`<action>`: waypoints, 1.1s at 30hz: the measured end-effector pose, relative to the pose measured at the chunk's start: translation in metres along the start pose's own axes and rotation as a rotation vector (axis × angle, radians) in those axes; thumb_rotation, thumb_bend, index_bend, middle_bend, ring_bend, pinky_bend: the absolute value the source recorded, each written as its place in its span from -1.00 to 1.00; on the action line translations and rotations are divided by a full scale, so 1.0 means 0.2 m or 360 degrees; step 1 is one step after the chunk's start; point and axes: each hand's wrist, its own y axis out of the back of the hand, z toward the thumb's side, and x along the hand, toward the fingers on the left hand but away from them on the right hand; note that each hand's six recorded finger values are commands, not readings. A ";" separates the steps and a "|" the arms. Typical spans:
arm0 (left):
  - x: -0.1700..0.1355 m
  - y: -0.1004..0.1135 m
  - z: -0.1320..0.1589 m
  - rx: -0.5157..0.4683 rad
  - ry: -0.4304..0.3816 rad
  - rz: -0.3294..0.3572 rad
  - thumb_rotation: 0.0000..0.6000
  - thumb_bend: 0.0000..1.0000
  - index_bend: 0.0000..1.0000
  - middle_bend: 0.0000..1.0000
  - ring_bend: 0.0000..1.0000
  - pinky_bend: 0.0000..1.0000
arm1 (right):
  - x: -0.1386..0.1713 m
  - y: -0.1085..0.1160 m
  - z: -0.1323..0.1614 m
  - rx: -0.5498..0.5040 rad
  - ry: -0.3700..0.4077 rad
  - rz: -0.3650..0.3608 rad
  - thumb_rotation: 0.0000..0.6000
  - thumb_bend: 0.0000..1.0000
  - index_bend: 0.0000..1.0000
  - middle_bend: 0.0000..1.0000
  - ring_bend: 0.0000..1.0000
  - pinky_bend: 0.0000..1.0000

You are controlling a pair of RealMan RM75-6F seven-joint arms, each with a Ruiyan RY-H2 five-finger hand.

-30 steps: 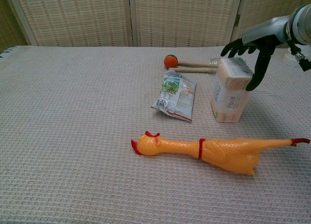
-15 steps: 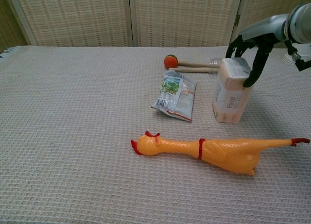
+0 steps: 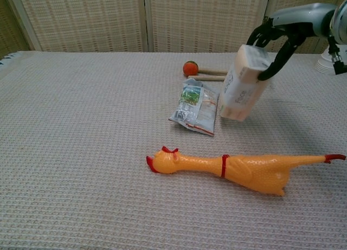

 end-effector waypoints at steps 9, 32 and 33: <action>0.00 0.00 -0.01 0.0004 0.0012 0.0006 1.00 0.23 -0.63 -1.00 -1.00 -0.83 | -0.06 -0.07 -0.23 -0.0542 0.0181 -0.0139 1.00 -0.64 -0.19 -0.16 -0.18 -0.96; 0.01 -0.02 0.00 0.0029 0.0005 -0.0019 1.00 0.23 -0.63 -1.00 -1.00 -0.83 | -0.05 -0.24 -0.53 -0.0246 0.0030 0.0025 1.00 -0.62 -0.19 -0.16 -0.18 -1.00; 0.01 -0.02 0.01 0.0031 0.0003 -0.0019 1.00 0.23 -0.63 -1.00 -1.00 -0.83 | -0.04 -0.24 -0.53 -0.0209 0.0020 0.0034 1.00 -0.62 -0.19 -0.16 -0.18 -1.00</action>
